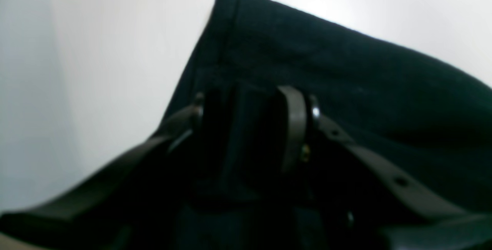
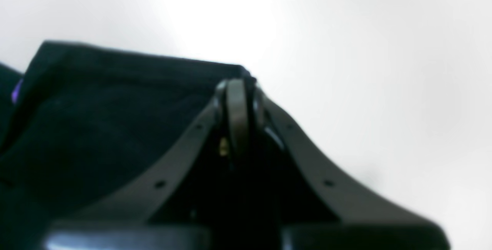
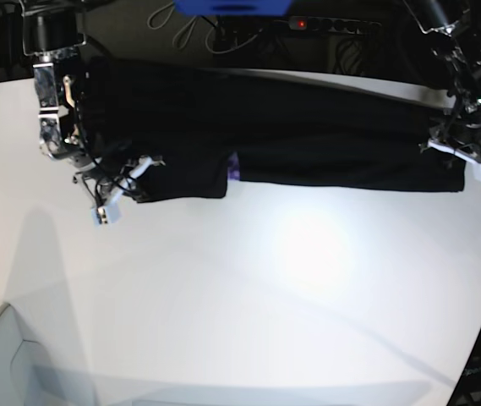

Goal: Layout the t-shirt on the table in an organized manner, then fold the t-shirt properly
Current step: 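Regrasp the folded shirt corner with the right gripper and tuck it, then pull the folded strip edge taut with both grippers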

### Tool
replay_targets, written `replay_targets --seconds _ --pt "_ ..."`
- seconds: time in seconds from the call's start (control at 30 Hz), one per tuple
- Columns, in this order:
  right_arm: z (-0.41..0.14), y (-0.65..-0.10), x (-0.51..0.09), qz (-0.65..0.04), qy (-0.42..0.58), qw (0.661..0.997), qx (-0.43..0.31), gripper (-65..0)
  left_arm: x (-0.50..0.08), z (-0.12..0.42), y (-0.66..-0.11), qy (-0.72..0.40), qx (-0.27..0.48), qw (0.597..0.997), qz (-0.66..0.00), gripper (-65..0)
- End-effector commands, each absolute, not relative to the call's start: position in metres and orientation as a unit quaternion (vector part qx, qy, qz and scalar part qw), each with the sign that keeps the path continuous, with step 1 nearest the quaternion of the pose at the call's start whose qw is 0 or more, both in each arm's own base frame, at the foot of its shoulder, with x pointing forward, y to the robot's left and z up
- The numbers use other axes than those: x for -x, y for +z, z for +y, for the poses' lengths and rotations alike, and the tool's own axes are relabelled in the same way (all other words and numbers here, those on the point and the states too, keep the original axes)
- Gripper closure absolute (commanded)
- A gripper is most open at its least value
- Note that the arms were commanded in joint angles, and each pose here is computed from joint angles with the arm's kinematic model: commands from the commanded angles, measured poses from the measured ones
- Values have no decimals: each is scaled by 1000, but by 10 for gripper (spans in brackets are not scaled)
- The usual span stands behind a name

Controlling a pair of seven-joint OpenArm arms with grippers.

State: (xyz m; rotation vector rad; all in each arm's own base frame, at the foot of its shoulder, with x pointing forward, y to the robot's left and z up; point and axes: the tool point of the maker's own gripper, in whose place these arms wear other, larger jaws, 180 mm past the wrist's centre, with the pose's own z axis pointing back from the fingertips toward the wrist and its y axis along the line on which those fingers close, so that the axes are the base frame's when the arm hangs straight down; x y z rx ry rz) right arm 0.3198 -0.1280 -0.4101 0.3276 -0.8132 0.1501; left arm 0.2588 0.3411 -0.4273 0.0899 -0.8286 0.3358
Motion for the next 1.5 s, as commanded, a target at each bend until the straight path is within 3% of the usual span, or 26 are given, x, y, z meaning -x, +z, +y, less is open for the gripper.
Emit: replay_targets --seconds 0.0,0.23,0.37,0.67,1.07,1.17,1.33,1.47 --pt "-125 -391 -323 -422 81 888 -166 -12 -257 340 -429 159 -42 906 -390 -238" --pt "-106 -323 -289 -491 111 847 -172 0 -257 335 -431 162 -37 906 -389 -238" --pt "-130 -311 -262 -502 70 849 -149 0 -258 335 -431 163 -37 906 -390 -238" --pt "-176 -343 -213 -451 3 887 -101 0 -262 339 -425 159 -41 903 -397 -238" --pt "-194 -413 -211 -383 -51 916 -108 0 -262 339 -425 159 -41 903 -397 -240" --pt "-196 -421 -216 -378 -57 917 -110 0 -263 339 -424 159 -42 903 -398 -312" --pt "-198 -424 -219 -377 -59 918 -109 0 -263 340 -421 156 -44 901 -402 -544" --pt "-199 -422 -225 -382 -59 916 -108 0 -274 329 -399 108 -33 895 -431 -566"
